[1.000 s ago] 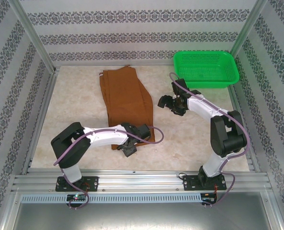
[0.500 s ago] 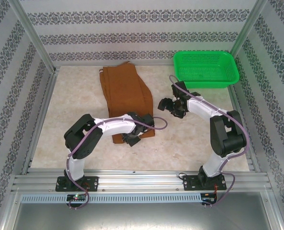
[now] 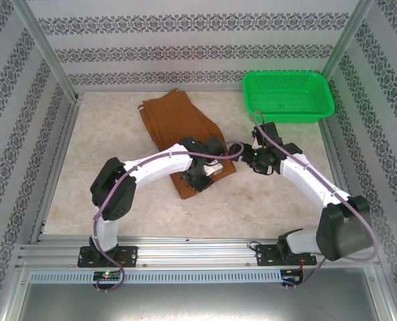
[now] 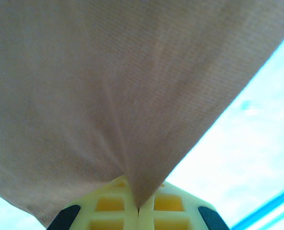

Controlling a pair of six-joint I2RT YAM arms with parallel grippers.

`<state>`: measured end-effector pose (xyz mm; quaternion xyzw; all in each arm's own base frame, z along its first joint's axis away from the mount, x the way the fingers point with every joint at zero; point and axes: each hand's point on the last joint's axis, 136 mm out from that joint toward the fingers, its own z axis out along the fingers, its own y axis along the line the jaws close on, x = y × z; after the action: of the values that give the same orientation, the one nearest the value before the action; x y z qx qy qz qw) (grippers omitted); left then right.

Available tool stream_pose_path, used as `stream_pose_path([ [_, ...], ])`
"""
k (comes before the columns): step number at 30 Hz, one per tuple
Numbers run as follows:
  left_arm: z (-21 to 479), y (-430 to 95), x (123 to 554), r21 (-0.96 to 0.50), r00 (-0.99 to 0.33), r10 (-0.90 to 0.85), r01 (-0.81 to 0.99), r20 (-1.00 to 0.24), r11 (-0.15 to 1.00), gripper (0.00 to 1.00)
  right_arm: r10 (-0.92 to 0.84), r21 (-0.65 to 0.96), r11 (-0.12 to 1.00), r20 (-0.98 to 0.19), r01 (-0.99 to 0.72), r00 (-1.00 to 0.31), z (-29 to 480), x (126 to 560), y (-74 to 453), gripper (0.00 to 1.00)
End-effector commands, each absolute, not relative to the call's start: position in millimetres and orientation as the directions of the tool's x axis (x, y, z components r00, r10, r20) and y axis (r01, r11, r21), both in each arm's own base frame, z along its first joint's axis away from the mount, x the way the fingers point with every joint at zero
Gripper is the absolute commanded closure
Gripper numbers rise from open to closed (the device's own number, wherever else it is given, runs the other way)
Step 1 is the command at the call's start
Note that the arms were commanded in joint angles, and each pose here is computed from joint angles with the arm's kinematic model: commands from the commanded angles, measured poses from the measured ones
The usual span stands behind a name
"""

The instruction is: Roll up the long pants

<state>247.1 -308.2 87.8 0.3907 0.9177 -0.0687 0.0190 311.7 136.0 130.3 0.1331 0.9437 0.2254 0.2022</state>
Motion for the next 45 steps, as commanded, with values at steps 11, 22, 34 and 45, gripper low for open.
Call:
stream_pose_path([
  [11, 87.7, -338.3, 235.0, -0.308, -0.734, 0.679, 0.649, -0.014, 0.696, 0.99, 0.357, 0.541, 0.816, -0.199, 0.201, -0.913, 99.0, 282.4, 170.3, 0.06],
  [22, 110.4, -342.8, 246.0, -0.294, -0.766, 0.633, 0.634, -0.112, 0.715, 1.0, 0.362, 0.515, 0.814, -0.084, 0.271, -0.928, 67.2, 279.9, 198.8, 0.13],
  [34, 108.5, -356.4, 250.2, -0.345, -0.793, 0.589, 0.603, -0.155, 0.72, 1.0, 0.585, 0.491, 0.739, -0.129, 0.461, -0.8, 78.7, 263.0, 104.6, 0.1],
  [45, 110.6, -362.5, 245.4, -0.391, -0.805, 0.567, 0.585, -0.174, 0.711, 1.0, 0.612, 0.609, 0.646, -0.052, 0.46, -0.789, 76.8, 283.3, 132.0, 0.1],
])
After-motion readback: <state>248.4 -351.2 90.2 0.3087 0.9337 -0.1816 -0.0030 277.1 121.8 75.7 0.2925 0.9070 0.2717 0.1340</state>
